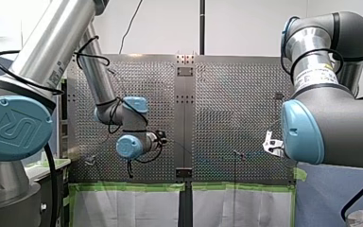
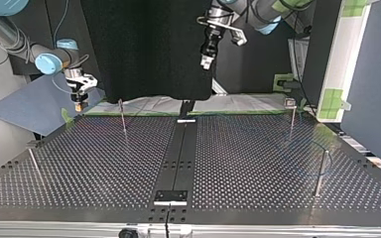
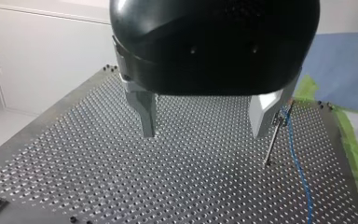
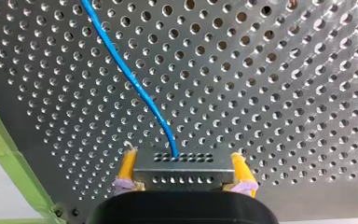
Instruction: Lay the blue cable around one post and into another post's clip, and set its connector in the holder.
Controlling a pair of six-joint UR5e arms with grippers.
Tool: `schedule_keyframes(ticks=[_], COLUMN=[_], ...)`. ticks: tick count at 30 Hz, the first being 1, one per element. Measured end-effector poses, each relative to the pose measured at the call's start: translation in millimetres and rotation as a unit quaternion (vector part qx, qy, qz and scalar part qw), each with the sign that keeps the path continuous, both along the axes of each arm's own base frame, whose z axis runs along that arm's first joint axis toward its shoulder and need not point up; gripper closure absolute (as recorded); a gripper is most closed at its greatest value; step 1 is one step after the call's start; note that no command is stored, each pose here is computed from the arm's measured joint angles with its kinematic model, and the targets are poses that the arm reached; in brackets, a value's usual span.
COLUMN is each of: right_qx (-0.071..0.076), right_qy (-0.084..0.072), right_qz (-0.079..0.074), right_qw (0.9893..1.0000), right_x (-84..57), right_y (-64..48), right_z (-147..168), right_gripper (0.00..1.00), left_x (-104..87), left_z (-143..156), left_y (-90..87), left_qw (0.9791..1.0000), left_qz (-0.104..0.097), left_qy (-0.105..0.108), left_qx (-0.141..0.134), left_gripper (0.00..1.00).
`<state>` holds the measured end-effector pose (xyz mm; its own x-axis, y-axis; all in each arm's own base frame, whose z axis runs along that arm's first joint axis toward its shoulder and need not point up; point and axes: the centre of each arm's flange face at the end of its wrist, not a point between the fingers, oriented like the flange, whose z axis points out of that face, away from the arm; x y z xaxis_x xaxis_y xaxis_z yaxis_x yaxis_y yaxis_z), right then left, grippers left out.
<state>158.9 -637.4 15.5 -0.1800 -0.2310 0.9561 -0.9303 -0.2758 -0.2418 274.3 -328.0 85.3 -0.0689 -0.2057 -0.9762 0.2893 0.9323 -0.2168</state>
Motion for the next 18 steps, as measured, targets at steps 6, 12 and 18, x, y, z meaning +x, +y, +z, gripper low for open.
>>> schedule_keyframes(ticks=[6, 12, 18], right_qx=[-0.003, -0.014, -0.025], right_qy=[0.013, 0.015, 0.015], right_qz=[0.013, 0.022, 0.030], right_qw=[0.9998, 0.9995, 0.9991], right_x=[2.0, 6.3, 17.2], right_y=[-0.5, -2.4, -1.5], right_z=[4.5, 28.5, 52.8], right_gripper=[0.98, 0.98, 0.98], left_x=[-14.7, -29.6, -51.5], left_z=[-8.6, -15.9, -26.3], left_y=[12.8, 25.5, 42.1], left_qw=[0.9998, 0.9994, 0.9984], left_qz=[0.001, 0.000, -0.002], left_qy=[0.005, 0.008, 0.029], left_qx=[0.021, 0.033, 0.048], left_gripper=[0.00, 0.00, 0.00])
